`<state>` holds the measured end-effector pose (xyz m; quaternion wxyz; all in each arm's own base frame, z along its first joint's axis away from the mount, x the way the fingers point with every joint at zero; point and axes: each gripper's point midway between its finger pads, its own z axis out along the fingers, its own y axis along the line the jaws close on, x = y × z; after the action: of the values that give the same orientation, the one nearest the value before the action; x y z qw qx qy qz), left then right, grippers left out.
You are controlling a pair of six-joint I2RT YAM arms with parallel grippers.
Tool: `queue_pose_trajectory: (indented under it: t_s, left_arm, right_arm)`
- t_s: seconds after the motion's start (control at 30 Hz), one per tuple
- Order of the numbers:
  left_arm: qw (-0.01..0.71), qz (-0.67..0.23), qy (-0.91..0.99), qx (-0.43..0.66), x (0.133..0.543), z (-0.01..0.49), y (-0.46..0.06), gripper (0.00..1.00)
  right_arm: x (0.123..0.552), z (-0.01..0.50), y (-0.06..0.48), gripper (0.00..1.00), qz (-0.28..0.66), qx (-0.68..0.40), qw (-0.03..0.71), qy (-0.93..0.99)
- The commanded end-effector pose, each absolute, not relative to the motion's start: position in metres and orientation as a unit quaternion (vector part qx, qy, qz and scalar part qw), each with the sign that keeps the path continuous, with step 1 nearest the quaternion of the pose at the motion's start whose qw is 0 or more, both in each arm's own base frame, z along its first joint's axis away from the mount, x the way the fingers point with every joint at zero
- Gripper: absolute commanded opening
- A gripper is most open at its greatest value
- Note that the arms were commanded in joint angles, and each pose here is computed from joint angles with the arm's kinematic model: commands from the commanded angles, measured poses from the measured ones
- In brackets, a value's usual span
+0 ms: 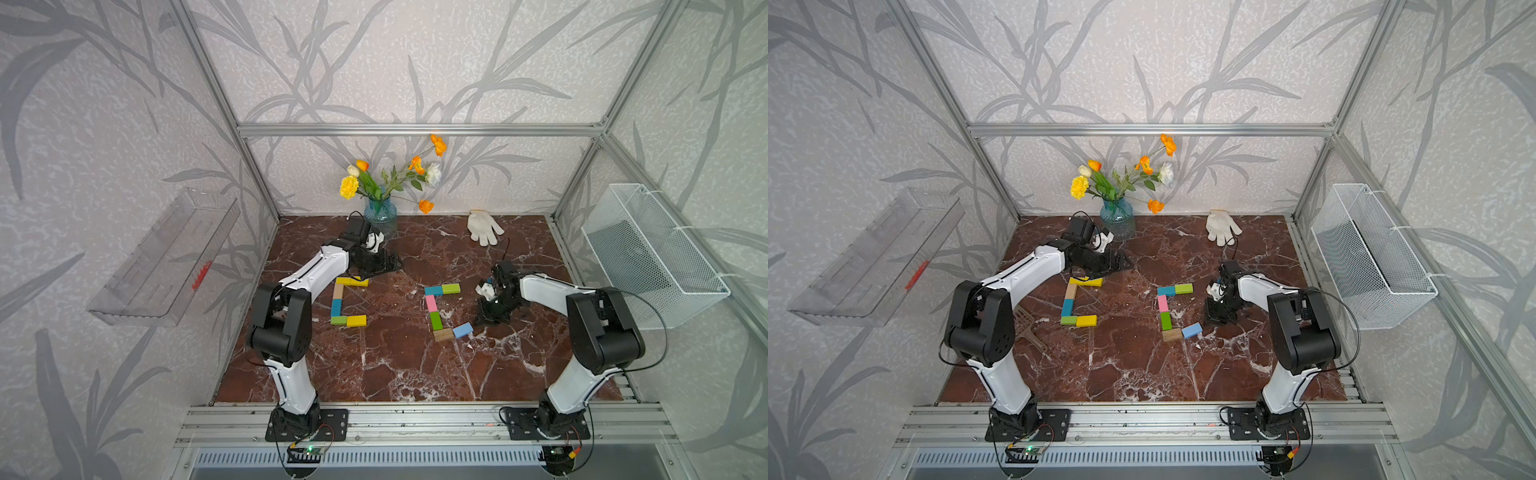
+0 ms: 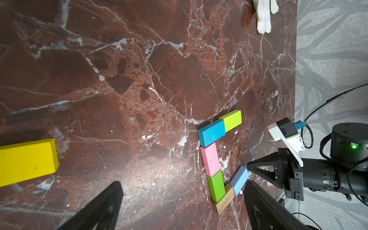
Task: Assemble the letter c with building blocks
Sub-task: Adjust the building block at the center of the board.
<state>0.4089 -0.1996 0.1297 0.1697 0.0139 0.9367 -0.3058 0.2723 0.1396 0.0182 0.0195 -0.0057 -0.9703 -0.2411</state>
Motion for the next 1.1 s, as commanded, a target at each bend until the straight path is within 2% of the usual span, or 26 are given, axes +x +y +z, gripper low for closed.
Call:
queue_pose_trajectory:
  t_s: [0.0, 1.07]
  left_arm:
    - [0.180, -0.306, 0.935, 0.023, 0.411, 0.141, -0.200, 0.95]
    - [0.184, -0.302, 0.935, 0.024, 0.412, 0.142, -0.199, 0.95]
  right_arm:
    - [0.269, 0.017, 0.141, 0.00, -0.249, -0.010, 0.036, -0.968]
    - [0.254, 0.021, 0.144, 0.00, -0.265, -0.020, 0.049, -0.963]
